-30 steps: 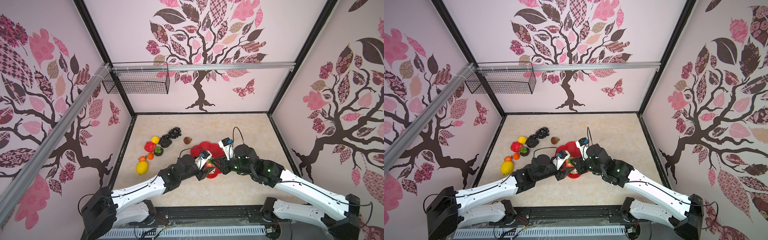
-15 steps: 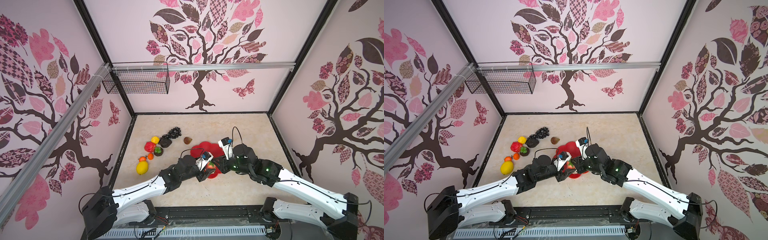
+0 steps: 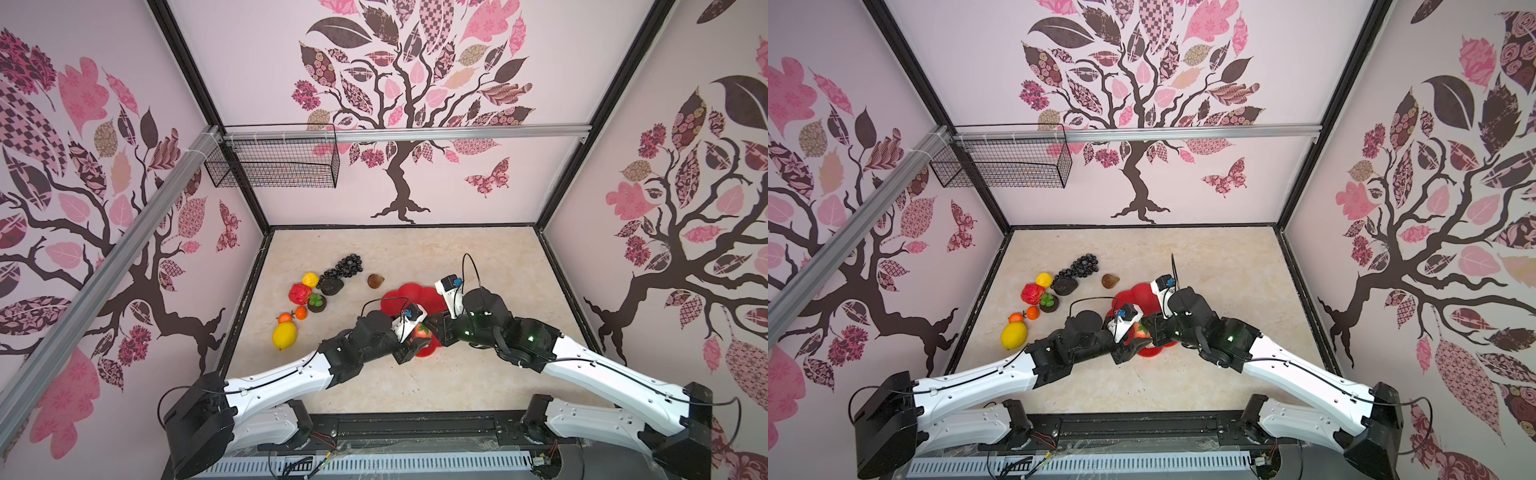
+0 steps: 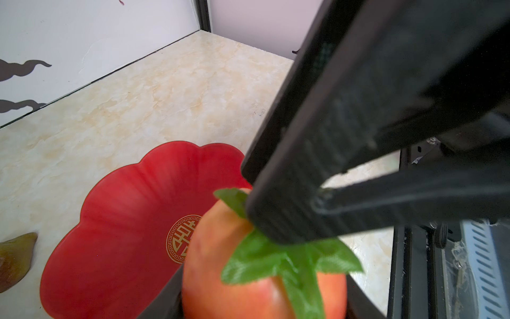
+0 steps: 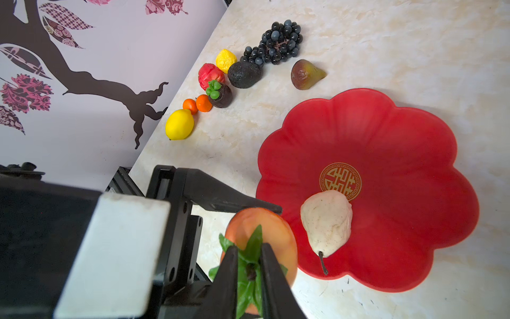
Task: Arrange fruit in a fruit bowl
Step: Place the fruit in the fruit bowl.
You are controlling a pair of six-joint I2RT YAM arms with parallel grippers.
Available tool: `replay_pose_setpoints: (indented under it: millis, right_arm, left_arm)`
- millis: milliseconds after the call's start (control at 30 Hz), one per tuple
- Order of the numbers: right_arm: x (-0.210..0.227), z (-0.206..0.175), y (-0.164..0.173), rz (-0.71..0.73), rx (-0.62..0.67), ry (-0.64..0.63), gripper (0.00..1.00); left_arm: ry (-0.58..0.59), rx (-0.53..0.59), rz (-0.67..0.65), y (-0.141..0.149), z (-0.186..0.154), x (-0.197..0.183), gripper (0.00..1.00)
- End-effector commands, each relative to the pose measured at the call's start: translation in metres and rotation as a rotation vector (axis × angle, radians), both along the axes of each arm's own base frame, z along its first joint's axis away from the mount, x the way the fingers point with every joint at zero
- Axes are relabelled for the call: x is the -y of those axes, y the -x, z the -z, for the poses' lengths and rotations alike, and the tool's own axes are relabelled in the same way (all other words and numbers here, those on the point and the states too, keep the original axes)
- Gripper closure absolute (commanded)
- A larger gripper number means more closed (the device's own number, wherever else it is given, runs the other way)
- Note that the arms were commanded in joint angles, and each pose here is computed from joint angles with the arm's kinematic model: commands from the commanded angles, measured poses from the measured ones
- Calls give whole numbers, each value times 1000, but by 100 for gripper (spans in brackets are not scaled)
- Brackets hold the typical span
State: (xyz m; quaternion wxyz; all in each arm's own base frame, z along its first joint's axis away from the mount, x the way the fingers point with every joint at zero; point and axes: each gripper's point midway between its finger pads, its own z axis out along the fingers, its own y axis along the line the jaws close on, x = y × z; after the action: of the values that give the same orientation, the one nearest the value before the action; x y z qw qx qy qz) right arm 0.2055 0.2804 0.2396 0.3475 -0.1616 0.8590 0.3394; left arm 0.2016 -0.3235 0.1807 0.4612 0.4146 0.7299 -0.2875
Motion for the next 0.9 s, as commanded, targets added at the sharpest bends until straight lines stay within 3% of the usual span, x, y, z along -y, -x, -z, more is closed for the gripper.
replay_pose_setpoints:
  millis: [0,333,700,867]
  right_arm:
    - [-2,3,0,-6,-3,14,82]
    - [-3,2,-1,-6,3,18,94]
    - [-4,-14,-1,-23,23,5,95]
    - [14,-15,-20,19,13,12,95]
  left_arm:
    - [-18,0,22,5,9,0,51]
    - [-28,6,18,5,10,0,49]
    - [-34,4,-66,-1,7,-15,19]
    - [32,26,-157,-2,-7,-37,10]
